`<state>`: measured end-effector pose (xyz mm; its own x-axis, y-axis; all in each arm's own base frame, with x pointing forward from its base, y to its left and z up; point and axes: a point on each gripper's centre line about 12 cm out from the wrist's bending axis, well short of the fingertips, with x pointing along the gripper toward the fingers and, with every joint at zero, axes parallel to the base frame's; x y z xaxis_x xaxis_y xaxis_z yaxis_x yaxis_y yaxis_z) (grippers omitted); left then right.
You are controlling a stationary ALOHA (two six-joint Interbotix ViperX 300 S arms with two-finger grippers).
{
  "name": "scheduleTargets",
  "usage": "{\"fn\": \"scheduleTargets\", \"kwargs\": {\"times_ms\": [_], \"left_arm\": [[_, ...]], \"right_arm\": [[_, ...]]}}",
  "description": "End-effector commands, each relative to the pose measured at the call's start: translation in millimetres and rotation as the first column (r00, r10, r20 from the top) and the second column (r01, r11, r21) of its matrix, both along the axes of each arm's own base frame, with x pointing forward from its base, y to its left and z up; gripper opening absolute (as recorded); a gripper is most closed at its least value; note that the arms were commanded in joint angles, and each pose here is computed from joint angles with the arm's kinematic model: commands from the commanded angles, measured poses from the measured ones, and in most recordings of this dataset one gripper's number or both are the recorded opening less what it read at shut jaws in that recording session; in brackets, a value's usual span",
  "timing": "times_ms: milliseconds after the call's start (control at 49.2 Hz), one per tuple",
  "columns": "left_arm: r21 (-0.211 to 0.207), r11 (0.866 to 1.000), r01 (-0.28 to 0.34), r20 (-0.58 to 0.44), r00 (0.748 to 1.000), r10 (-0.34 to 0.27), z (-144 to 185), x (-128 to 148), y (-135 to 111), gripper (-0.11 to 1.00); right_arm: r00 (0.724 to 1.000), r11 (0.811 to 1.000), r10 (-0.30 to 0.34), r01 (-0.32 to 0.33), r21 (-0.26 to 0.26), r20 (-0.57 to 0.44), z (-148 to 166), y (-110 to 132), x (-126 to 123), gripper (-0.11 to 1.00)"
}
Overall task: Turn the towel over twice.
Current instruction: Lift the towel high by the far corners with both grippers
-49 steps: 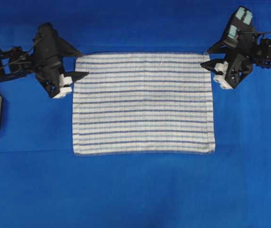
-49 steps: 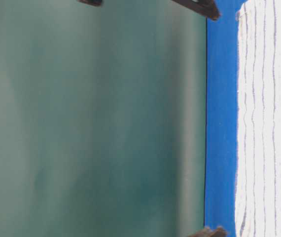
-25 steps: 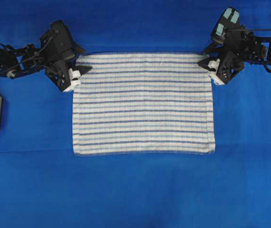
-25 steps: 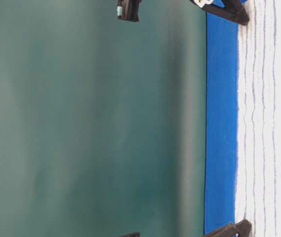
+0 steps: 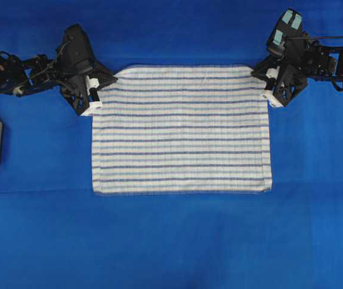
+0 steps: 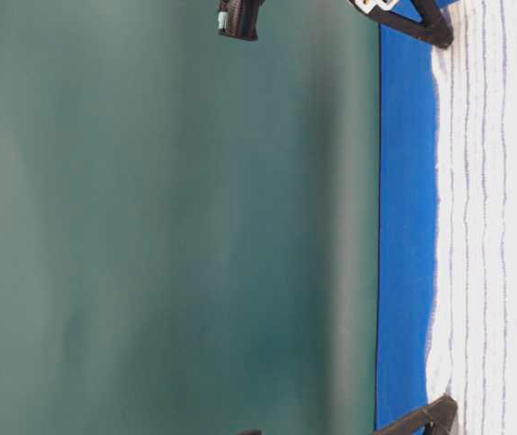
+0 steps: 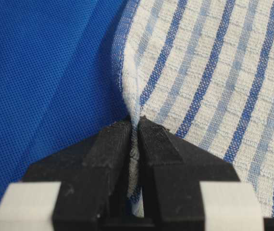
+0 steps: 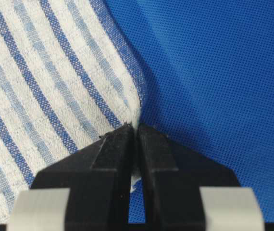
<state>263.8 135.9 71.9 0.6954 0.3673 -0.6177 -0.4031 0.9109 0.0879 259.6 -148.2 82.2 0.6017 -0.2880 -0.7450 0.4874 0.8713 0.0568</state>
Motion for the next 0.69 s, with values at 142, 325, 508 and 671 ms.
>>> {"fn": "scheduleTargets", "kwargs": {"times_ms": [142, 325, 508, 671], "left_arm": [[0.016, 1.0, -0.004, 0.026, 1.0, 0.004, 9, 3, 4, 0.01], [0.046, 0.998, -0.039, 0.088, 0.995, 0.035, 30, 2, 14, 0.01], [0.089, 0.992, -0.094, 0.173, 0.982, 0.077, 63, 2, 32, 0.01], [0.144, 0.982, -0.119, 0.254, 0.964, 0.08, 98, 8, 45, 0.01]], "right_arm": [[1.0, 1.0, -0.012, 0.012, -0.006, 0.023, 6, -3, 3, 0.05], [0.997, 0.999, -0.036, 0.039, -0.036, 0.075, 25, -11, 3, 0.05], [0.988, 0.992, -0.09, 0.1, -0.076, 0.127, 51, -30, -1, 0.05], [0.98, 0.982, -0.131, 0.149, -0.117, 0.153, 75, -48, -4, 0.05]]}}
